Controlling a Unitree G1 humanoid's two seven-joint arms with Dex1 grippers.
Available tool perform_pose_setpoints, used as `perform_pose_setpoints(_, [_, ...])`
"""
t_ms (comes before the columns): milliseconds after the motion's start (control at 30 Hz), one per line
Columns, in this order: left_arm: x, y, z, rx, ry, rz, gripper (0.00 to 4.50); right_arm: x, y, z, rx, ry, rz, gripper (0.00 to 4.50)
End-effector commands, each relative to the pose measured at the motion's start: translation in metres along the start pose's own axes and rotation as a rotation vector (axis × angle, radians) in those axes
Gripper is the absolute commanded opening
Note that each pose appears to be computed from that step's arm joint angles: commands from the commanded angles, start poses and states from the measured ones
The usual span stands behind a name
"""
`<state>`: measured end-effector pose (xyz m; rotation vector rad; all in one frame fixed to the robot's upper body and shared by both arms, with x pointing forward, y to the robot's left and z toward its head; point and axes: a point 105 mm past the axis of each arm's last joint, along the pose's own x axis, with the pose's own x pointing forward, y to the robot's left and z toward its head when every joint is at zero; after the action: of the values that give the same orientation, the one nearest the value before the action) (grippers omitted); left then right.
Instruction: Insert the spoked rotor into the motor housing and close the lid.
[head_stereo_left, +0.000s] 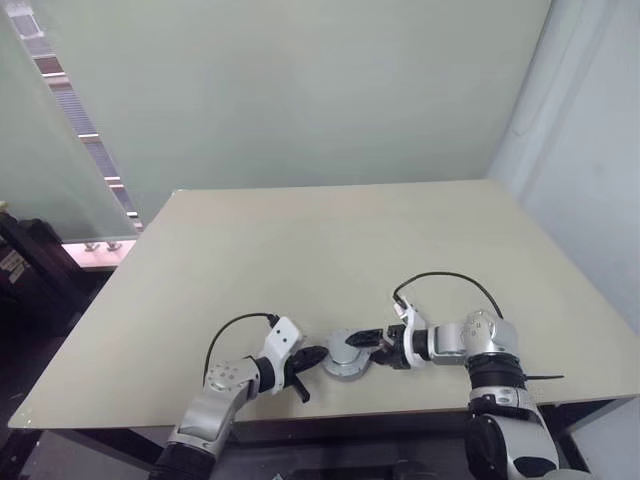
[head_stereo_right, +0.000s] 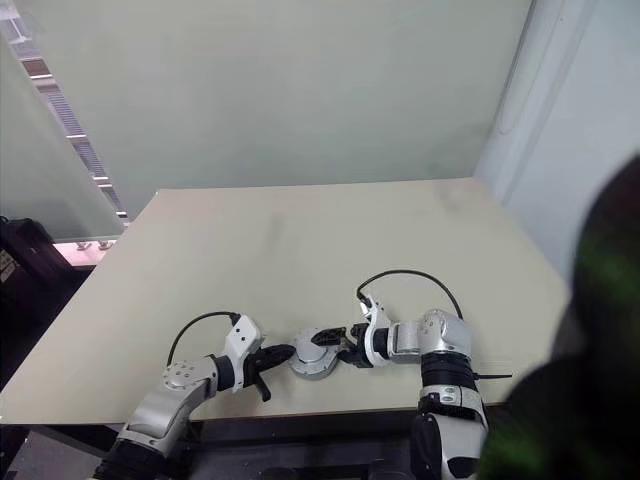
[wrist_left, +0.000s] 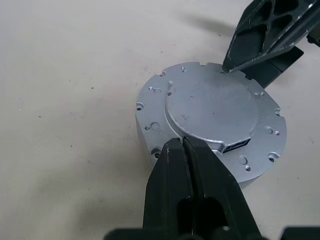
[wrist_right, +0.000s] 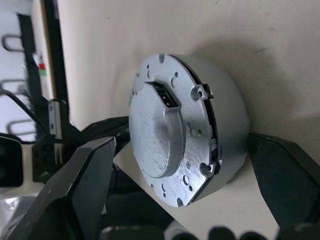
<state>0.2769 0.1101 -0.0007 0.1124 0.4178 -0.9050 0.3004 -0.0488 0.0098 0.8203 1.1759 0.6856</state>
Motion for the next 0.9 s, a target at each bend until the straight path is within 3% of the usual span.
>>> perform_pose_setpoints(33, [0.006,-0.012,-0.003,-0.001,0.016,-0.05,0.0,0.005,0.018,0.004,0.011,-0.013,0.094,4.49])
perform_pose_setpoints(67, [0.006,-0.012,-0.003,0.0,0.016,-0.05,0.0,0.005,0.019,0.004,0.017,-0.015,0.097,4.49])
perform_pose_setpoints(167, [0.006,-0.012,-0.003,-0.001,0.016,-0.047,0.0,0.007,0.018,0.004,0.037,-0.013,0.104,3.87])
perform_pose_setpoints(300, [0.005,-0.011,-0.003,-0.001,0.017,-0.044,0.0,0.008,0.016,0.002,0.055,-0.012,0.105,2.5])
perform_pose_setpoints(467, [0.004,-0.011,-0.003,-0.002,0.017,-0.042,0.0,0.009,0.015,0.0,0.065,-0.011,0.106,1.26])
perform_pose_setpoints(900, [-0.002,-0.002,0.011,-0.066,-0.056,-0.003,0.0,0.008,0.008,-0.002,0.063,-0.013,0.07,1.25])
